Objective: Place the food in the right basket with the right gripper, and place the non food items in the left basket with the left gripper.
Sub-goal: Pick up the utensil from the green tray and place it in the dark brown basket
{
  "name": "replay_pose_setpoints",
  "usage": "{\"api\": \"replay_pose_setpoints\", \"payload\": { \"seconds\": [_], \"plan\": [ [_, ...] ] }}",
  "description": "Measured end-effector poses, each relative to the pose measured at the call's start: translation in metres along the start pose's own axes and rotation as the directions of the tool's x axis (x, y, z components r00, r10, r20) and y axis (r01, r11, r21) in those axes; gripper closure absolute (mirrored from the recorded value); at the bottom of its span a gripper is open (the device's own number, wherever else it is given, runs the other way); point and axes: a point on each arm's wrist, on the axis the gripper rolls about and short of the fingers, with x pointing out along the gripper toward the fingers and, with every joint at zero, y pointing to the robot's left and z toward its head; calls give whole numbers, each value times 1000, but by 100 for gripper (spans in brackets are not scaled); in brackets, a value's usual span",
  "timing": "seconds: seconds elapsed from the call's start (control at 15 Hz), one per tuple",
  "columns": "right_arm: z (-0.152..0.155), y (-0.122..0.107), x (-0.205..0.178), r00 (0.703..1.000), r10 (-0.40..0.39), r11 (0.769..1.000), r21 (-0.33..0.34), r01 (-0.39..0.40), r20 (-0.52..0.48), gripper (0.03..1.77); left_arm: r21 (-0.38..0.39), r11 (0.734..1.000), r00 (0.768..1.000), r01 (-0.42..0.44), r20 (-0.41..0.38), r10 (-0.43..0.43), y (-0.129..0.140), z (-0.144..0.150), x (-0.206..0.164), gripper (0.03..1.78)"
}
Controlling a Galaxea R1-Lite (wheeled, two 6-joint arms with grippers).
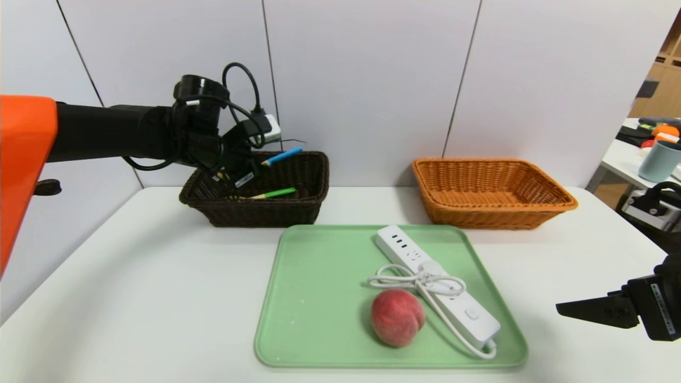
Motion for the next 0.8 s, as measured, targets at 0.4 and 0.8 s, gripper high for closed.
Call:
{"api": "replay_pose_setpoints", "payload": {
  "seconds": [0.4,0.8],
  "plan": [
    [0,0,2,1000,0,1000,-2,0,9,10,-17,1000,999,21,-25,-21,-3,-10,13,132],
    [1,0,1,1000,0,1000,-4,0,15,10,-44,999,1000,18,-25,-19,-2,-10,13,66]
  ]
}}
